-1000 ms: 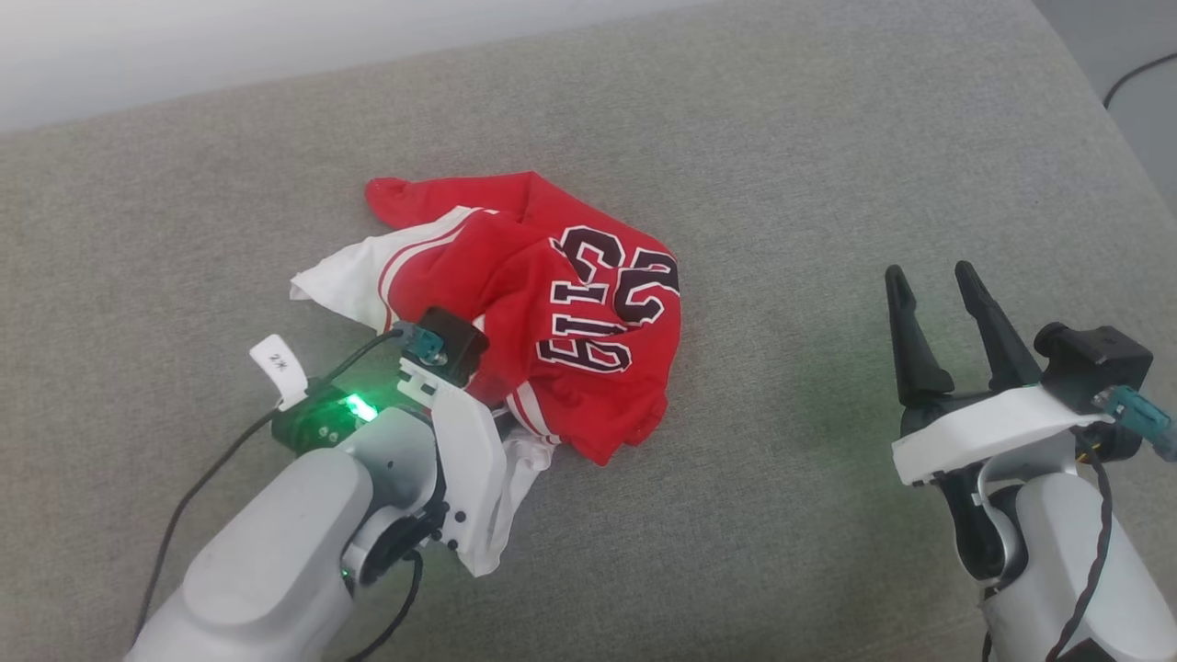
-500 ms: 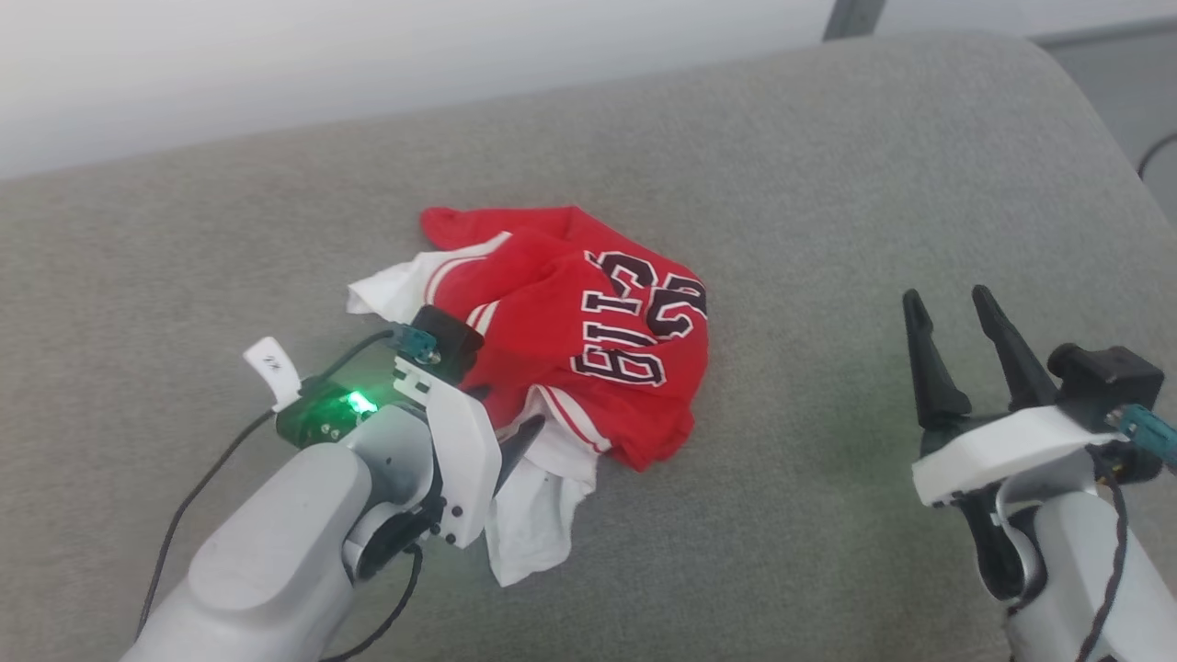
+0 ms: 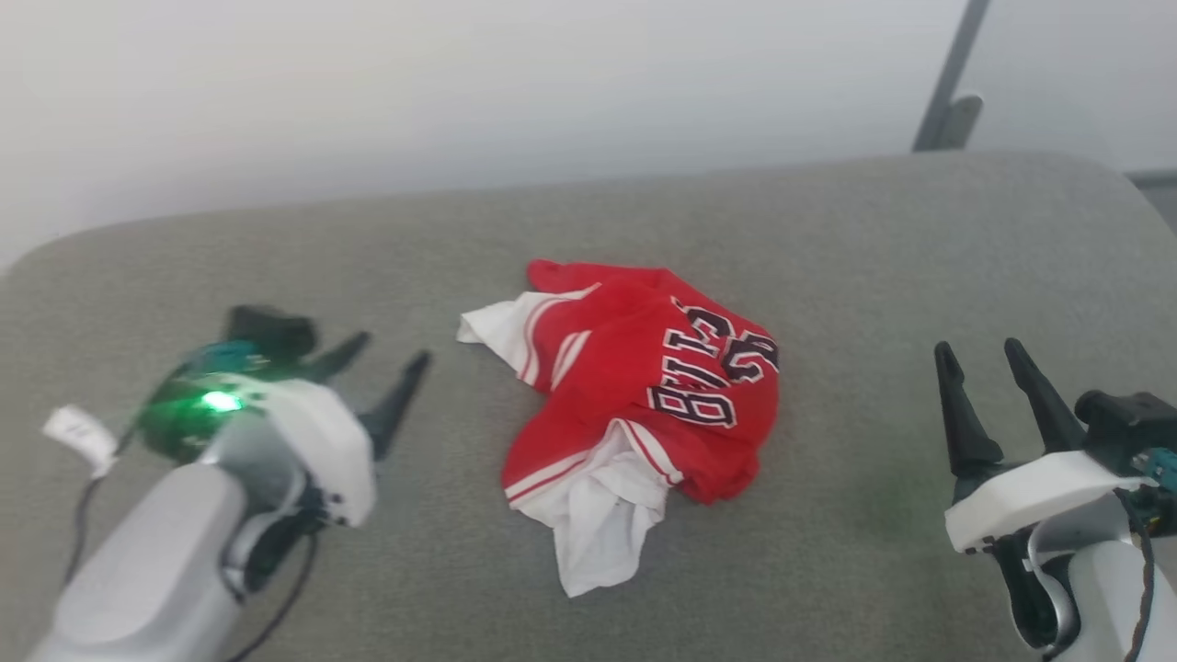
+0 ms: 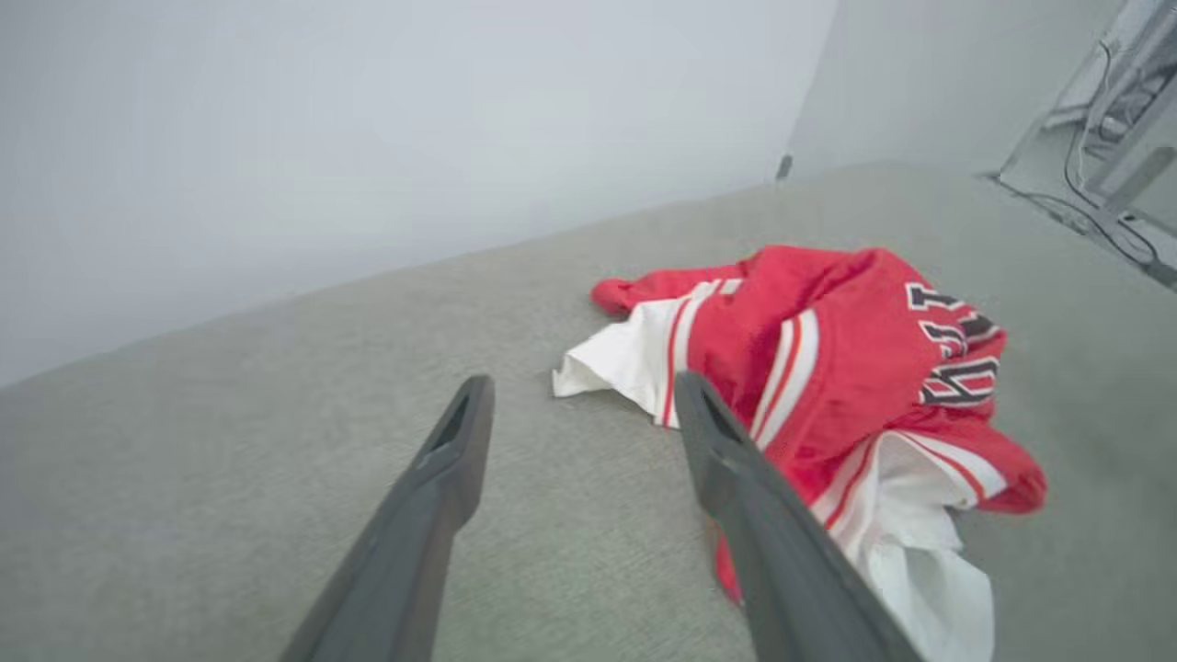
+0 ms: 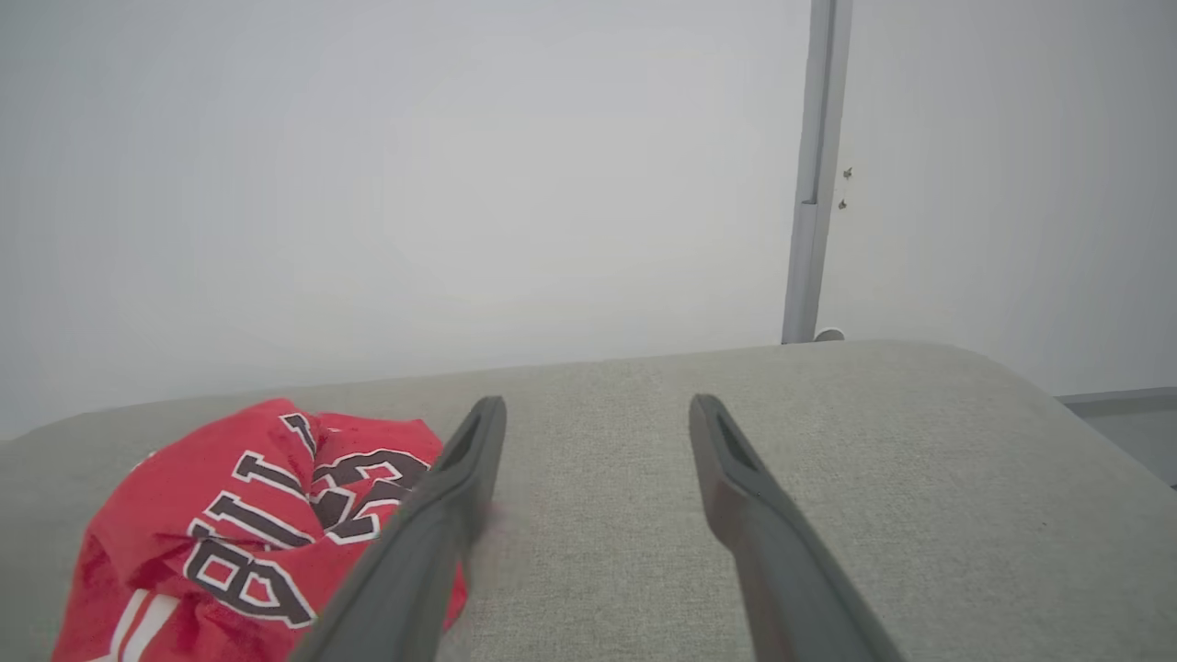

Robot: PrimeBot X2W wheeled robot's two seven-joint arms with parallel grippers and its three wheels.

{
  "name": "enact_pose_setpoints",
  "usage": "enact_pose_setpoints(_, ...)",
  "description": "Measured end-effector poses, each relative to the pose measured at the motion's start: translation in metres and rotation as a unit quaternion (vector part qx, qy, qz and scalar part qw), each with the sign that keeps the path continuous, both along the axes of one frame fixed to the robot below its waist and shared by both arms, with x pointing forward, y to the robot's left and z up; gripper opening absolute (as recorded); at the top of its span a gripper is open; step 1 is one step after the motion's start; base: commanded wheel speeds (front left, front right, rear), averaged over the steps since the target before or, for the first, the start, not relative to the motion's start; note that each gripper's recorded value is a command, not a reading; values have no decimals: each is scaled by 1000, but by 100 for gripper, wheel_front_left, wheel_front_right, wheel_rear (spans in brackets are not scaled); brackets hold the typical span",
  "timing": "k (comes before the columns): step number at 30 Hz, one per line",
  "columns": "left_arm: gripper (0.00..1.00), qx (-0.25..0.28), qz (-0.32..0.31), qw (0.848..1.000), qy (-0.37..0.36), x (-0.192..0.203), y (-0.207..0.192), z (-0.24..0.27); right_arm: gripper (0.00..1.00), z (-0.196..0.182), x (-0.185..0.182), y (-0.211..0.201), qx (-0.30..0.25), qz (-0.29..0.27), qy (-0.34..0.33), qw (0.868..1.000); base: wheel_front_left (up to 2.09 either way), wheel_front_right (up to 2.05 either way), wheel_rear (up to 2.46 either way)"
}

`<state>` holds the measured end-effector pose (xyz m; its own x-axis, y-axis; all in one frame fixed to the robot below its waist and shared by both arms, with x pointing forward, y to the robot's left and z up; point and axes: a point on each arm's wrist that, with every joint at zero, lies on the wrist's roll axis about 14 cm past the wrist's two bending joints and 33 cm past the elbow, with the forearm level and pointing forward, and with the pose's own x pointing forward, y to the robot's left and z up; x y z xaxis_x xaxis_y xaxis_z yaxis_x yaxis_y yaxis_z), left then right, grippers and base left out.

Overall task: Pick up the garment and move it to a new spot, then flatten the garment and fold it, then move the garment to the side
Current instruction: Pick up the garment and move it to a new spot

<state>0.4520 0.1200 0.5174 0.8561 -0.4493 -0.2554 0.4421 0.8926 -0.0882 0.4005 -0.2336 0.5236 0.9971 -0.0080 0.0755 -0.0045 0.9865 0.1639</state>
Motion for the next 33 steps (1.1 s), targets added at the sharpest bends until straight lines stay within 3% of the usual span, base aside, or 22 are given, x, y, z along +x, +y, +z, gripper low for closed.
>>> enact_pose_setpoints(6, 100, -25, 121, 988, -96, -7, 84, 35, 100, 8, 0, 12, 2, 16, -9, 1000, 0, 0, 0)
enact_pose_setpoints(14, 100, -26, 237, 961, -140, -40, 170, 29, 100, 10, 0, 16, 1, 23, -11, 1000, 0, 0, 0)
enact_pose_setpoints(23, 100, -30, 288, 950, -119, -70, 201, 5, 100, 8, -3, 12, 0, 19, -8, 1000, 0, 0, 0)
enact_pose_setpoints(33, 100, -44, 294, 947, -123, -82, 197, 0, 100, 9, -4, 10, -4, 15, -9, 1000, 0, 0, 0)
